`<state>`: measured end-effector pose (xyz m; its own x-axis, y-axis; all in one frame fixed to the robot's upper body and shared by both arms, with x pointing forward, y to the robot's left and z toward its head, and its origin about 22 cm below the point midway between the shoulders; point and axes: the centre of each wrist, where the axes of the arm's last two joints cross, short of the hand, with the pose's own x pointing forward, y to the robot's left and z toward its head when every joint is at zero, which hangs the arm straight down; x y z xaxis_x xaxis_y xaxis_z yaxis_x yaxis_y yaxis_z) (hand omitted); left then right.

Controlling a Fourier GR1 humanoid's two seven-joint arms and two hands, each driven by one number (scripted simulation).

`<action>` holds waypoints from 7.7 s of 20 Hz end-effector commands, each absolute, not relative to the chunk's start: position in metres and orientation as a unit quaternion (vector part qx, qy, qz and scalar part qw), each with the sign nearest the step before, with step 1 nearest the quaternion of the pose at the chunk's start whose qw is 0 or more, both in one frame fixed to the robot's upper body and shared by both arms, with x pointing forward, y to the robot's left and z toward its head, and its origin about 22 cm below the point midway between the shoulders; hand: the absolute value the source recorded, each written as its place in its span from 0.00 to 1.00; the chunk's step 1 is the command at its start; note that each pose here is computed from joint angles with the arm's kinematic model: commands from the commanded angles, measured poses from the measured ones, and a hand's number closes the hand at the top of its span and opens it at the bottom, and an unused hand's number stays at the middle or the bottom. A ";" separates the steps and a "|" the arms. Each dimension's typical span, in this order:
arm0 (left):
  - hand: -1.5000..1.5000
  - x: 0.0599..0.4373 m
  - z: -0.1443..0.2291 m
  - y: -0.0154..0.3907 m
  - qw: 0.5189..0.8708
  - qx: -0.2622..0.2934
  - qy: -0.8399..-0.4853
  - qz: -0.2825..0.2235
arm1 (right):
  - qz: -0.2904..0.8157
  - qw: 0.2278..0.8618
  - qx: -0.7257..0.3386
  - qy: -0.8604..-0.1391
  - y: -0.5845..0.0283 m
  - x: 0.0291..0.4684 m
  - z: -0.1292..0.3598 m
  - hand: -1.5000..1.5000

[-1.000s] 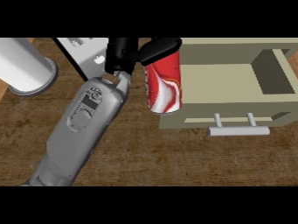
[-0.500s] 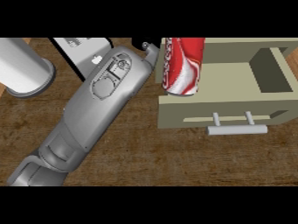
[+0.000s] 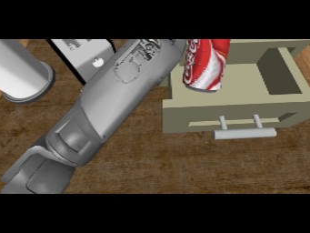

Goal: Pick up the can, place it into the drawer and close the drawer

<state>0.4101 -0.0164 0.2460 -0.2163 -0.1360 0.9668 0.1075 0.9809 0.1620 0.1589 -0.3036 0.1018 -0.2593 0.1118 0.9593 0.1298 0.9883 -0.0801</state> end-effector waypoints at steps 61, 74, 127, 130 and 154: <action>0.00 0.422 0.188 -0.020 0.621 0.099 -0.778 -0.015 | 0.226 0.467 -0.218 -0.826 -0.269 0.184 0.145 0.00; 0.00 0.421 0.194 -0.020 0.623 0.086 -0.777 -0.020 | 0.377 0.437 -0.380 -0.722 -0.240 0.233 0.127 0.00; 0.00 0.368 0.175 0.147 0.639 0.113 -0.759 -0.048 | 0.320 0.393 -0.549 -0.665 -0.202 0.456 0.079 0.00; 0.00 0.364 0.187 0.141 0.644 0.102 -0.757 -0.040 | 0.319 0.404 -0.545 -0.662 -0.206 0.452 0.067 0.00; 0.00 0.343 0.145 0.173 0.648 0.118 -0.752 -0.029 | 0.086 0.518 -0.273 -0.806 -0.162 0.466 0.108 0.00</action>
<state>0.3456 0.1719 0.1492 -0.1361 -0.2091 0.9684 -0.1326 0.9725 0.1913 0.4607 -0.1924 0.0870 -0.2744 0.7238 0.6332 0.3632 0.6877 -0.6287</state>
